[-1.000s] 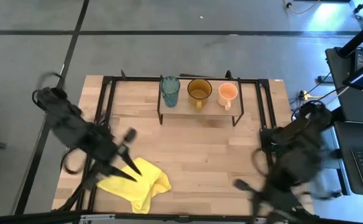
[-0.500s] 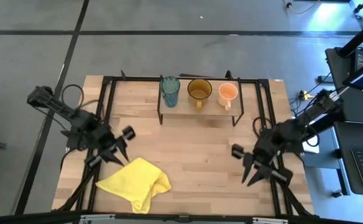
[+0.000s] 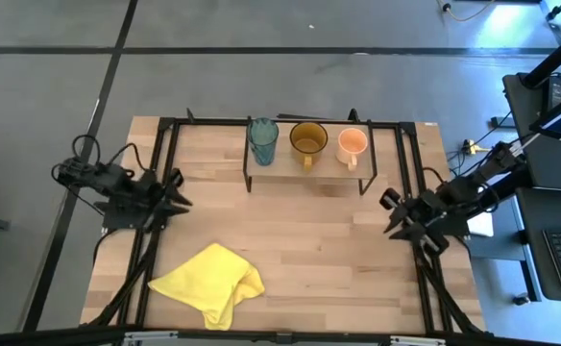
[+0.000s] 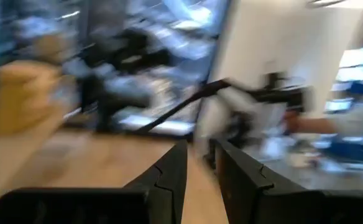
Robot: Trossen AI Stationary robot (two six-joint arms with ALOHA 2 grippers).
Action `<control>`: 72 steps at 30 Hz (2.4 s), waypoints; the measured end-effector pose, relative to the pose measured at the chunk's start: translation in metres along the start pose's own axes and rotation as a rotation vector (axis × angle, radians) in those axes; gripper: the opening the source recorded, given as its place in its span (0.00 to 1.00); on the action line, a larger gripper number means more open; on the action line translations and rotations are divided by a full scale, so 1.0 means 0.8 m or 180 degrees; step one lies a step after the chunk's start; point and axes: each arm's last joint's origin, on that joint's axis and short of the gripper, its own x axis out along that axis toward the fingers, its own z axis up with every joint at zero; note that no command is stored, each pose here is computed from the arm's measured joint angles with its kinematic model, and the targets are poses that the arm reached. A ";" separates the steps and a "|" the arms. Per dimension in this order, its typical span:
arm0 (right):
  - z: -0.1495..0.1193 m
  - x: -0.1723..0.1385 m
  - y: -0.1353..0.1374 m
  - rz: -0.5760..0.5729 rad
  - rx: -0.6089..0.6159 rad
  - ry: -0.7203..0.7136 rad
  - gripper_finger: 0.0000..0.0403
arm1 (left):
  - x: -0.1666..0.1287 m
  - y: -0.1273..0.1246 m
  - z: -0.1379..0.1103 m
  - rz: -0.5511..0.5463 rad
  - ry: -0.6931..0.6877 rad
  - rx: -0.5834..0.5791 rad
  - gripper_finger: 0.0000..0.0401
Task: Stack small to large cups/mugs on shelf
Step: Return to Home Position
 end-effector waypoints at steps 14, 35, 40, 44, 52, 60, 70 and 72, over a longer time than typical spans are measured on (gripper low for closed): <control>-0.061 -0.071 -0.019 -0.0224 -0.0410 -0.0529 0.19 | 0.001 0.024 -0.033 0.1230 0.0384 0.0193 0.20; -0.113 -0.075 -0.030 -0.0355 -0.0994 0.0904 0.19 | 0.006 0.050 -0.096 0.1741 0.0918 0.0169 0.20; -0.113 -0.074 -0.030 -0.0353 -0.0996 0.0900 0.19 | 0.006 0.050 -0.096 0.1741 0.0920 0.0172 0.20; -0.113 -0.074 -0.030 -0.0353 -0.1000 0.0902 0.19 | 0.006 0.050 -0.096 0.1741 0.0921 0.0172 0.20; -0.113 -0.074 -0.030 -0.0353 -0.0995 0.0901 0.19 | 0.006 0.050 -0.096 0.1741 0.0923 0.0172 0.20; -0.113 -0.074 -0.030 -0.0352 -0.1001 0.0900 0.18 | 0.006 0.050 -0.096 0.1740 0.0924 0.0172 0.20; -0.113 -0.074 -0.030 -0.0353 -0.0995 0.0900 0.19 | 0.006 0.050 -0.097 0.1739 0.0925 0.0172 0.20; -0.113 -0.074 -0.030 -0.0352 -0.1001 0.0900 0.19 | 0.006 0.050 -0.097 0.1739 0.0926 0.0172 0.20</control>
